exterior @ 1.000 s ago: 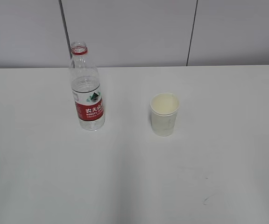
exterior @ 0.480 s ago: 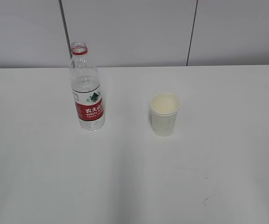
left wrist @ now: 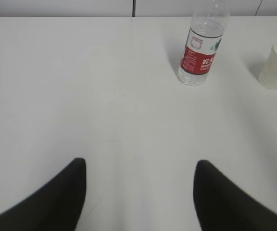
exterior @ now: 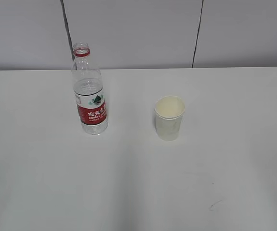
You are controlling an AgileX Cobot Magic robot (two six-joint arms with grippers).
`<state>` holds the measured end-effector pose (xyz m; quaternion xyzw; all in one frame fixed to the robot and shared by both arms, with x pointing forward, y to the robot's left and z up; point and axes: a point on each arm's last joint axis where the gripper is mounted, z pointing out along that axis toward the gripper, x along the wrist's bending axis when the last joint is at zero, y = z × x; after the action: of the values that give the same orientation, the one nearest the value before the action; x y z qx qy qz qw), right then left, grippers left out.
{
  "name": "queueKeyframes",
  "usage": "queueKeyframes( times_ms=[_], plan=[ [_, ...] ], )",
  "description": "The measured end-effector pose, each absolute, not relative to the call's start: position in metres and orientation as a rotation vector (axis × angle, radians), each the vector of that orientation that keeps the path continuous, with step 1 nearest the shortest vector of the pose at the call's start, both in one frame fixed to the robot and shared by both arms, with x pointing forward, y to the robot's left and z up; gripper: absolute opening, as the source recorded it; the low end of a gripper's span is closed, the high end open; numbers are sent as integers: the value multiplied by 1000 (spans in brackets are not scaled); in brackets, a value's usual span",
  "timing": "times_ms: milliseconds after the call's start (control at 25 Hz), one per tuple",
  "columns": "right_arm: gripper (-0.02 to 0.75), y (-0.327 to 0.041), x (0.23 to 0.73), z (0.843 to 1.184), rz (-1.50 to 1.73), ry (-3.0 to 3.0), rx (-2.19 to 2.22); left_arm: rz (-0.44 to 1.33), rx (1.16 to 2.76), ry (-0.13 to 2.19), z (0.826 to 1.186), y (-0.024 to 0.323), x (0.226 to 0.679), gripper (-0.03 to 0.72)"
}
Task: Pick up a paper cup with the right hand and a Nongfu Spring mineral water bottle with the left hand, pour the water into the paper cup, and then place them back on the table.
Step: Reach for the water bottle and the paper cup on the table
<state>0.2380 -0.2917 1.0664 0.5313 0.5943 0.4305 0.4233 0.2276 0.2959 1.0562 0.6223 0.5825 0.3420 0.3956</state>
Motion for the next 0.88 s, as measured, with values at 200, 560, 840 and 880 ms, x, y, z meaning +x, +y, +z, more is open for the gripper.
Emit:
queueKeyframes(
  times_ms=[200, 560, 840, 880],
  plan=[
    [587, -292, 249, 1069, 1085, 1469, 1325, 868, 1576, 1475, 1056, 296, 228, 441],
    [587, -294, 273, 1083, 1120, 1405, 1291, 954, 1495, 1387, 1070, 296, 229, 441],
    [587, -294, 274, 1086, 1137, 1380, 1271, 1110, 1349, 1238, 1089, 298, 235, 432],
    [587, -294, 274, 1086, 1137, 1380, 1271, 1122, 1342, 1232, 1090, 299, 238, 429]
  ],
)
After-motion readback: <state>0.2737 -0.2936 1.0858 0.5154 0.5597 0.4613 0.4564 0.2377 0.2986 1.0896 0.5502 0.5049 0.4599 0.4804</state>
